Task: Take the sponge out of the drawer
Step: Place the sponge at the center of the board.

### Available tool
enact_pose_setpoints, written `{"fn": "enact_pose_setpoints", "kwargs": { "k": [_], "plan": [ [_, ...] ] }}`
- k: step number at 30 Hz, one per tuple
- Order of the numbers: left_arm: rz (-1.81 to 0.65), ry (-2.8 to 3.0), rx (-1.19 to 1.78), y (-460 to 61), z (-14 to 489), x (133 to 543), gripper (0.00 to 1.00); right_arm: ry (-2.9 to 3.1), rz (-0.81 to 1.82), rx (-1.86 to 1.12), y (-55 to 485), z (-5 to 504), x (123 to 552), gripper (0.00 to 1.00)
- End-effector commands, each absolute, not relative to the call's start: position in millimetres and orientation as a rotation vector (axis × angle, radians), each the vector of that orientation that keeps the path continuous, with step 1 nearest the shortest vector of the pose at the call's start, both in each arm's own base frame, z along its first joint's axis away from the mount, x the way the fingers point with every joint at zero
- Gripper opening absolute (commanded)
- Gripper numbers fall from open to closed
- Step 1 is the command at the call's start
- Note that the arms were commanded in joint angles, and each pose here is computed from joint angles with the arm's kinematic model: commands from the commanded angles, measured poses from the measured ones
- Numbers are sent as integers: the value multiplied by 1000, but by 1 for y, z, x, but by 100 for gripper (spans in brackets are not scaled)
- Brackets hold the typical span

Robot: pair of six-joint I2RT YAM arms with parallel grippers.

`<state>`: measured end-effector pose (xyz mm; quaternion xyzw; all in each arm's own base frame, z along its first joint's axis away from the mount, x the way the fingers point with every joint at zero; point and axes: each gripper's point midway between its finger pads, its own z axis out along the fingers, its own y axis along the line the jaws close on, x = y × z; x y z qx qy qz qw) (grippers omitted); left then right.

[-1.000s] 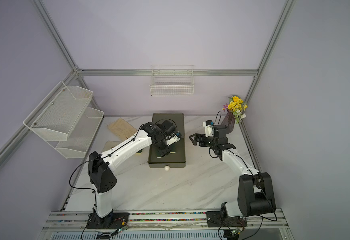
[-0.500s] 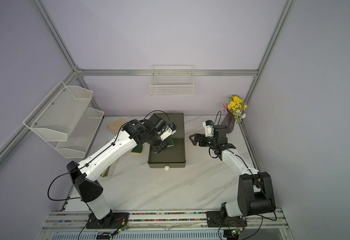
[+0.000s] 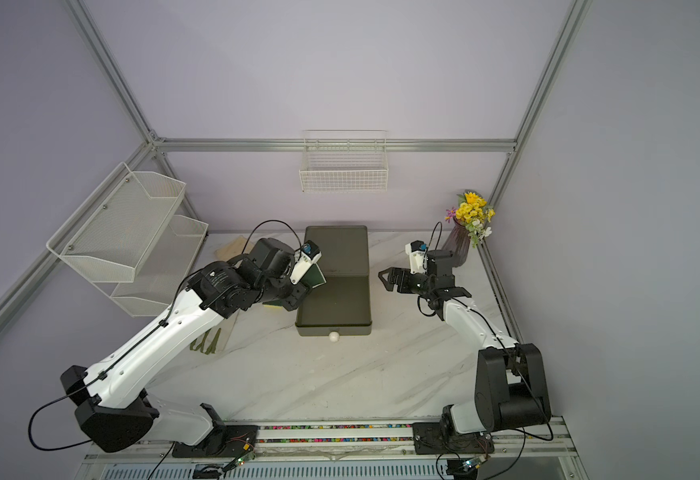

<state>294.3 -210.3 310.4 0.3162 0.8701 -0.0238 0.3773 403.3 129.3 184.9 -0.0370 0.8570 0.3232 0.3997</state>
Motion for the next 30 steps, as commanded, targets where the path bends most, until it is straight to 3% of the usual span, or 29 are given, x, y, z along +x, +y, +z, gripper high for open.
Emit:
{"fn": "enact_pose_setpoints", "kwargs": {
  "k": [1,14,30],
  "plan": [
    [-83,2161,575,-183,337,311,55,2156,826,-104,131,184,407,97],
    [-49,2385,192,-99,237,317,55,2151,835,-110,132,187,406,97],
    [-23,2618,-149,-72,114,328,57,2148,833,-116,134,187,405,97]
  ]
}}
